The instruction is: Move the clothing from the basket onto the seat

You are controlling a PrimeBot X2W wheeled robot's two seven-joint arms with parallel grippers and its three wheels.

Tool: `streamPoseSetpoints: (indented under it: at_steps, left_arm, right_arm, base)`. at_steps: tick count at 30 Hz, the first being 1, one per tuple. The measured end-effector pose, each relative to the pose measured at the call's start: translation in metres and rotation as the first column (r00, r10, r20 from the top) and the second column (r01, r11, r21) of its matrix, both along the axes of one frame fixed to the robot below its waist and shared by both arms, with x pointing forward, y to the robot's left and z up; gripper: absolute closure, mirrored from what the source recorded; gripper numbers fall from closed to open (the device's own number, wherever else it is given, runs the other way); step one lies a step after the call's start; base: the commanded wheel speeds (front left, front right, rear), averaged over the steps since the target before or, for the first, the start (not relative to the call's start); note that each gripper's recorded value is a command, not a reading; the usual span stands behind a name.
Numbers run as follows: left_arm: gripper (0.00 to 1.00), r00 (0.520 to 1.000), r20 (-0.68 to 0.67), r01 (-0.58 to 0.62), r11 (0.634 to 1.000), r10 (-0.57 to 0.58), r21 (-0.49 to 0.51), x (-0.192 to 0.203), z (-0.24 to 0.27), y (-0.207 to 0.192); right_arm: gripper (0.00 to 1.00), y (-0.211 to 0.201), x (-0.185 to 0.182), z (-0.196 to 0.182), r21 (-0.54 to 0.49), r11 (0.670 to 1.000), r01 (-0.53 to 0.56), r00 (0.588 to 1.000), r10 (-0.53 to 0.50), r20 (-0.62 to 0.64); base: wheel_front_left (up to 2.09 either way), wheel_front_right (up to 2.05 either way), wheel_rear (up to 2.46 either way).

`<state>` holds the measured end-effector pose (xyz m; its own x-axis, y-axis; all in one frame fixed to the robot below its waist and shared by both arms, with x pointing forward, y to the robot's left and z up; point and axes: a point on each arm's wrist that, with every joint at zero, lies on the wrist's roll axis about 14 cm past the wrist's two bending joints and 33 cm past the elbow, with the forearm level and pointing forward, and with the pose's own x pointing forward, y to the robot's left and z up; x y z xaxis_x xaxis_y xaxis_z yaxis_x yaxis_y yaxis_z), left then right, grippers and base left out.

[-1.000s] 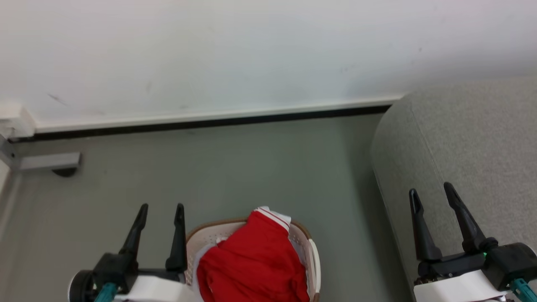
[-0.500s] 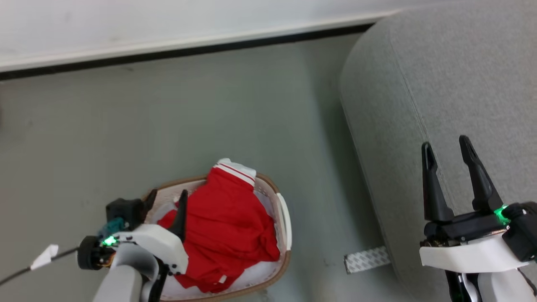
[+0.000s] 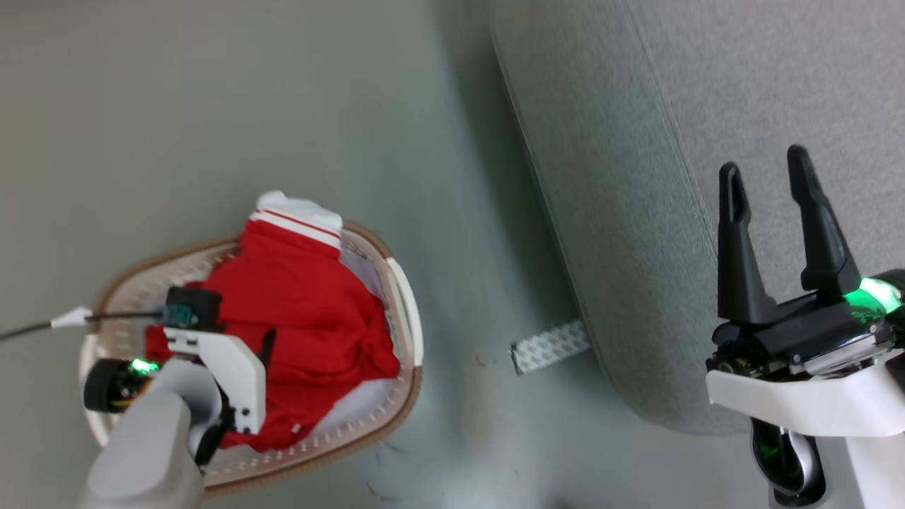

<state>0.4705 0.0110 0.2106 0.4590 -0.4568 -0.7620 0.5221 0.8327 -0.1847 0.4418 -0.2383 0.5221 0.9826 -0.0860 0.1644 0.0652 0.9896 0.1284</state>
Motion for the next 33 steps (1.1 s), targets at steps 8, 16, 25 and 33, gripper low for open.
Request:
streamPoseSetpoints:
  at_steps: [8, 16, 25, 33]
  left_arm:
    - [0.00, 0.980, -0.129, 0.161, 0.982, -0.149, 0.093, -0.010, -0.068, -0.010]
    - [0.00, 0.933, -0.279, 0.273, 0.952, -0.228, 0.136, -0.047, -0.111, -0.012]
    - [1.00, 0.957, -0.198, 0.231, 0.970, -0.211, 0.081, -0.038, -0.095, -0.024]
    - [1.00, 0.992, 0.002, 0.130, 0.990, -0.130, -0.053, -0.022, -0.020, -0.048]
  right_arm:
    - [0.00, -0.009, 0.020, -0.026, -0.008, 1.000, 0.014, 0.999, -0.015, -0.050]
    - [0.00, -0.017, 0.023, -0.050, -0.012, 0.999, 0.035, 0.993, -0.037, -0.113]
    - [0.00, -0.019, 0.025, -0.043, -0.015, 0.999, 0.036, 0.995, -0.037, -0.093]
    - [0.00, -0.021, 0.008, -0.001, -0.048, 0.998, 0.051, 0.999, -0.051, -0.004]
  base:
    - [0.00, 0.00, 0.00]
    - [0.00, 0.00, 0.00]
    - [0.00, 0.00, 0.00]
    - [0.00, 0.00, 0.00]
